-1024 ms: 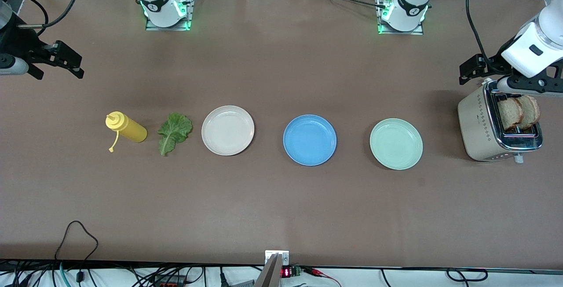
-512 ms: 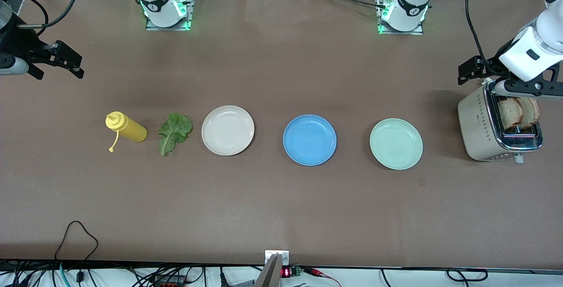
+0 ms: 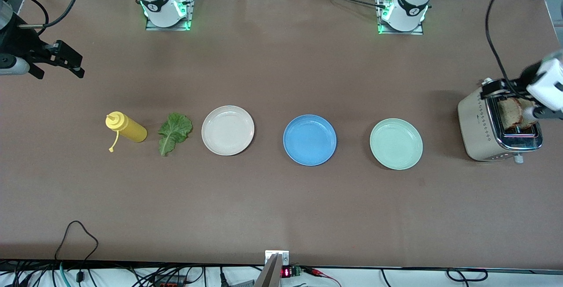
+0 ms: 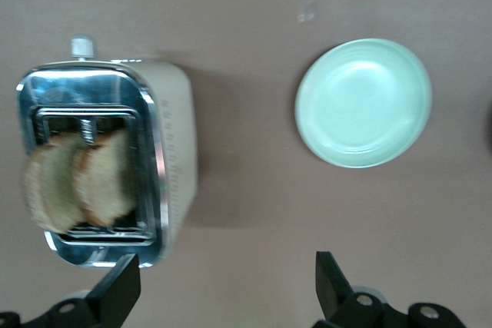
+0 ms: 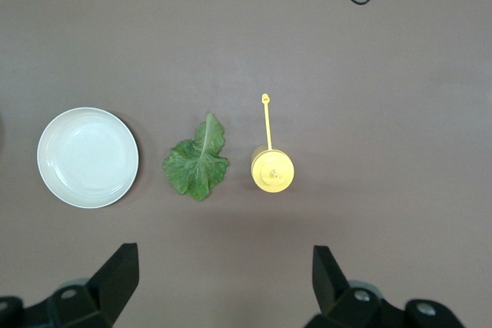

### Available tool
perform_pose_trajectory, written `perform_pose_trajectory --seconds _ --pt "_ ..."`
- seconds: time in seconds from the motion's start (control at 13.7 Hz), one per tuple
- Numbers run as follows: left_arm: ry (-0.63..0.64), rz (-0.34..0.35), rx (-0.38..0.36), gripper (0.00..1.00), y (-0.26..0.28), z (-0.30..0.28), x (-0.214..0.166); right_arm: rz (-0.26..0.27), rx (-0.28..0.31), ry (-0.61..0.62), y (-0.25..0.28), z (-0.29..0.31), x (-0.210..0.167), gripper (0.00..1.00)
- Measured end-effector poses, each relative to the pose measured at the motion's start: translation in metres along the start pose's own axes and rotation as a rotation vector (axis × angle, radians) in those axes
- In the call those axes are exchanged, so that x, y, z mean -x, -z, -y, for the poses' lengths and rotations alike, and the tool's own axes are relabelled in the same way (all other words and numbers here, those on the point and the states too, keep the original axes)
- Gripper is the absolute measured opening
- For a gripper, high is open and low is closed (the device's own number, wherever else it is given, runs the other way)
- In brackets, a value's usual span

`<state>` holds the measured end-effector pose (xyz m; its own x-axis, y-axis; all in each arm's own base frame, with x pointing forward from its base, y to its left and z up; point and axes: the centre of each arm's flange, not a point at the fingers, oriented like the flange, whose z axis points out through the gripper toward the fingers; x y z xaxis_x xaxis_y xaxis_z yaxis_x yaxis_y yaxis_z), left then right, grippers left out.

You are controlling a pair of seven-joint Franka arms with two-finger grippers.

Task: Make sandwich in blue plate with both arms
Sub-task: 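Grasp a bread slice in the toaster with the left gripper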

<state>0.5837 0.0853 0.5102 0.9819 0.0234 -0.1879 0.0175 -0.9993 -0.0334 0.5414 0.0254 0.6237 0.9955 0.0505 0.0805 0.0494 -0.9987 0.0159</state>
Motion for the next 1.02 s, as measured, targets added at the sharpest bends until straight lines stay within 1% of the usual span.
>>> perform_pose_trajectory --seconds 0.22,0.59,0.73,0.95,1.02 --pt "-0.049 0.034 0.007 1.00 -0.031 0.050 -0.012 0.001 0.000 0.000 0.000 0.000 0.000 1.00" --pt "-0.114 -0.018 0.020 1.00 -0.072 0.124 -0.017 0.003 0.000 0.000 0.000 0.000 0.000 1.00" --pt "-0.123 -0.027 0.023 1.00 -0.097 0.138 -0.014 0.005 0.000 0.001 0.000 0.000 0.001 1.00" --pt "-0.125 -0.020 0.031 0.97 -0.127 0.141 -0.009 0.006 0.000 0.001 -0.001 0.000 0.001 1.00" --pt "-0.129 -0.021 0.031 0.92 -0.129 0.138 -0.009 0.006 0.000 0.001 -0.001 0.000 0.001 1.00"
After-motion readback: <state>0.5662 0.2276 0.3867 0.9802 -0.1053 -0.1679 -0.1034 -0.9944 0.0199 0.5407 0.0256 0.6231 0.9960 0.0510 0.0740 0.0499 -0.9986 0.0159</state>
